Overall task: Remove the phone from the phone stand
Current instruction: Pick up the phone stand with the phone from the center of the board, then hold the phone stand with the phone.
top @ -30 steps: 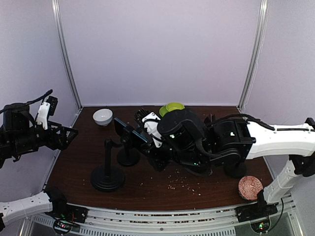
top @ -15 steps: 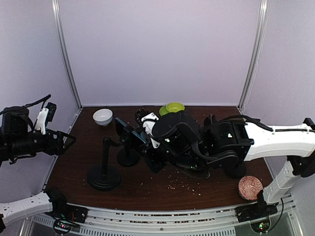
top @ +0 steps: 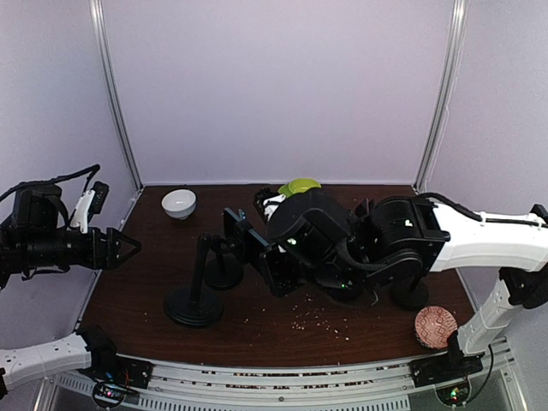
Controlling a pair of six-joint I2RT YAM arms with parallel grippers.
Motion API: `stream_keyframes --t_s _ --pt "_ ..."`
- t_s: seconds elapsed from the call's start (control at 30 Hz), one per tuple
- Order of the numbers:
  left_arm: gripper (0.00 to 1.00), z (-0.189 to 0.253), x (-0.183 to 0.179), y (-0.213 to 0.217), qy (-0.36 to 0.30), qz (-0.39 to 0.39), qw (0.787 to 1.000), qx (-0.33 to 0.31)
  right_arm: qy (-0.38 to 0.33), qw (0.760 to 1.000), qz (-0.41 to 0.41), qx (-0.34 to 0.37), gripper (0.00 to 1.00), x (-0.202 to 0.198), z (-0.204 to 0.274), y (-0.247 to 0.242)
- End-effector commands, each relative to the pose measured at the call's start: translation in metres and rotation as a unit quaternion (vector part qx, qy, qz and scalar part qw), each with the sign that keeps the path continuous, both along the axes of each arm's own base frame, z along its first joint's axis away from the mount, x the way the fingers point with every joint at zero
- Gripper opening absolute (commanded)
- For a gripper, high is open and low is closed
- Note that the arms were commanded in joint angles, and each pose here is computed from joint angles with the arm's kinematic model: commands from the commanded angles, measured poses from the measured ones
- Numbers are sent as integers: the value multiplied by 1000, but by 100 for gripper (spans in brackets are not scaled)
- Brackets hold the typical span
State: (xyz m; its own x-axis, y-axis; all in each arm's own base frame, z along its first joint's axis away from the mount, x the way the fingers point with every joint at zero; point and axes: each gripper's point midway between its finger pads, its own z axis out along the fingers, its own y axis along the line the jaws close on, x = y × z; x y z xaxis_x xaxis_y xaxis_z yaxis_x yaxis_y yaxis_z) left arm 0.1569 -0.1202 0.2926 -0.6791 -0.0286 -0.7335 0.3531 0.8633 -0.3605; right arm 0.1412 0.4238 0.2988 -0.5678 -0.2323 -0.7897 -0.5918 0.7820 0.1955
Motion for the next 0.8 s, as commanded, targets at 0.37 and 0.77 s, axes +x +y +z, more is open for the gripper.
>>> stream_keyframes --t_s 0.37,0.77 --pt "79 61 0 -58 -62 -119 987 -92 11 996 -36 85 0 15 51 6" --pt "79 50 4 -121 -12 -218 975 -29 -15 1000 9 -1 0 15 39 18"
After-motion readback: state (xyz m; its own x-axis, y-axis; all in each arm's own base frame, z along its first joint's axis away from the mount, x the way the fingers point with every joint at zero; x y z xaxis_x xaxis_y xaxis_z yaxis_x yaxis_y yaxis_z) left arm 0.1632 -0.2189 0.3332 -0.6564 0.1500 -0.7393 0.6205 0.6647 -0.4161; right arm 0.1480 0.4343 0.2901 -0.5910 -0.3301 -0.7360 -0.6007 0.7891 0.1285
